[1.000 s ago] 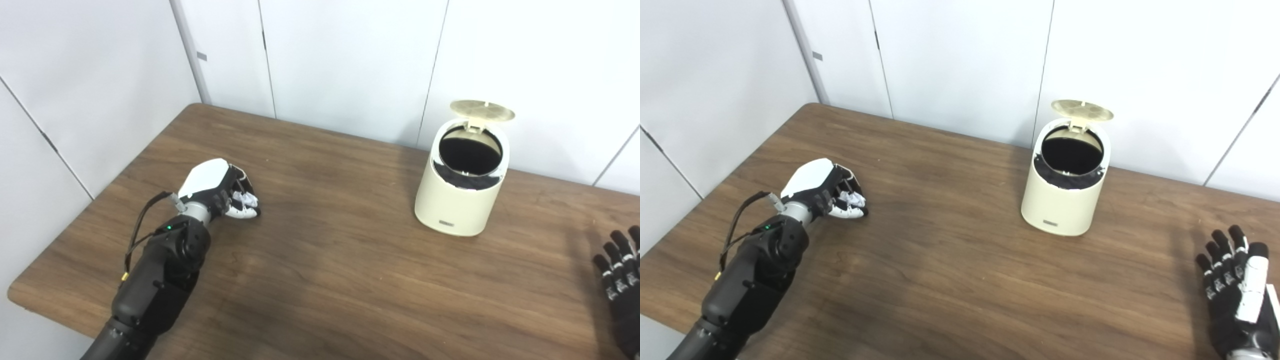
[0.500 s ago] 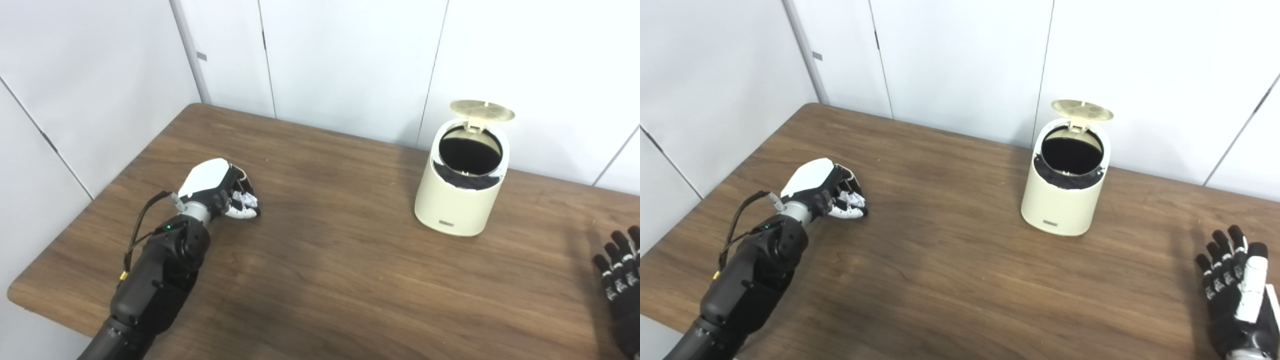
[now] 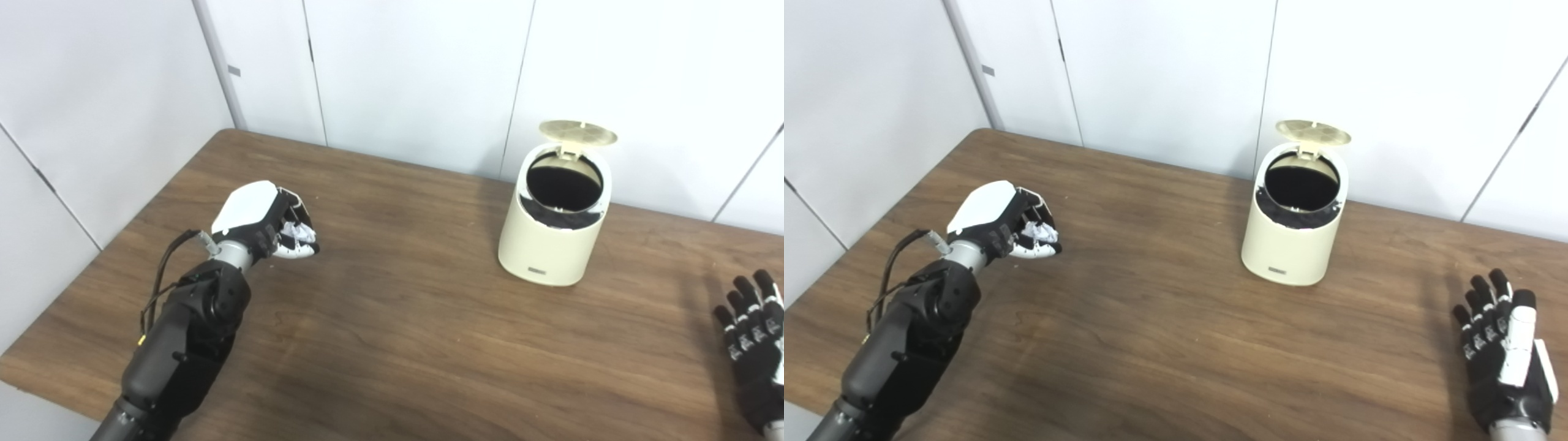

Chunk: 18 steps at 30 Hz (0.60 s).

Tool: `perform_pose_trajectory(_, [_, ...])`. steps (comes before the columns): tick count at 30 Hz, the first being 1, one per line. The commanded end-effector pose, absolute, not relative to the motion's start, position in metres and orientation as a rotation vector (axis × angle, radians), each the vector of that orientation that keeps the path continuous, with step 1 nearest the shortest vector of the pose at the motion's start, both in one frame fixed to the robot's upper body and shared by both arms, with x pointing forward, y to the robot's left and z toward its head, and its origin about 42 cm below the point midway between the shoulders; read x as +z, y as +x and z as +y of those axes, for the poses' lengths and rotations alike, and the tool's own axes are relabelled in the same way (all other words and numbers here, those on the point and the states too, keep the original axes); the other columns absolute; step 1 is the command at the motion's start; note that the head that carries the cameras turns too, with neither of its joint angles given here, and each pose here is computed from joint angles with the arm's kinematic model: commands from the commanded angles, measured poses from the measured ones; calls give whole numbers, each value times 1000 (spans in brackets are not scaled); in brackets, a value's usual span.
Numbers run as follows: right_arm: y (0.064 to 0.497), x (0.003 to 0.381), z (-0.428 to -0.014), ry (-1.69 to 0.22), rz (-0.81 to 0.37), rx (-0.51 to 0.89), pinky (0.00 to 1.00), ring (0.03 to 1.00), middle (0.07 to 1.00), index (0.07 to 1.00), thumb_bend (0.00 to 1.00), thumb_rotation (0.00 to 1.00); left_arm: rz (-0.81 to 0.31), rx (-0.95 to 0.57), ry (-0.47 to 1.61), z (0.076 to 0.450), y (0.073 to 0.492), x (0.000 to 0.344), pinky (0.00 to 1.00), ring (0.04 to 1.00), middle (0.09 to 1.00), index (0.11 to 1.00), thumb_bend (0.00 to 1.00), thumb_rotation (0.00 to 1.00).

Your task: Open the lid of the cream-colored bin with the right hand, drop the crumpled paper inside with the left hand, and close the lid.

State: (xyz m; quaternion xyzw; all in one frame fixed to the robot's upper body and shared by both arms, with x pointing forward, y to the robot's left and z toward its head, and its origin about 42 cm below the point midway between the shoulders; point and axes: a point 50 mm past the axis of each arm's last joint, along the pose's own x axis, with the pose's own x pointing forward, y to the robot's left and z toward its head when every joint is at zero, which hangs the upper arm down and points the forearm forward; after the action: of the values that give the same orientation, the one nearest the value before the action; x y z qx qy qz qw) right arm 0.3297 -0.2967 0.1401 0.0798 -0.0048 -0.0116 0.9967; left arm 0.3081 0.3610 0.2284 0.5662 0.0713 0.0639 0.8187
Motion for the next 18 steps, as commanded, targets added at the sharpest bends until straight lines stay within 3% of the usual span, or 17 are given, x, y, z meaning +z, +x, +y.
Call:
perform_pose_trajectory(1, [333, 148, -296, 152, -56, -12, 1000, 1000, 982, 1000, 546, 1000, 59, 203, 1245, 360, 314, 260, 510, 434, 497, 483, 502, 0])
perform_pose_trajectory(18, [334, 129, -285, 139, -52, -38, 976, 978, 954, 998, 574, 1000, -67, 152, 1244, 326, 313, 290, 510, 444, 511, 467, 502, 0])
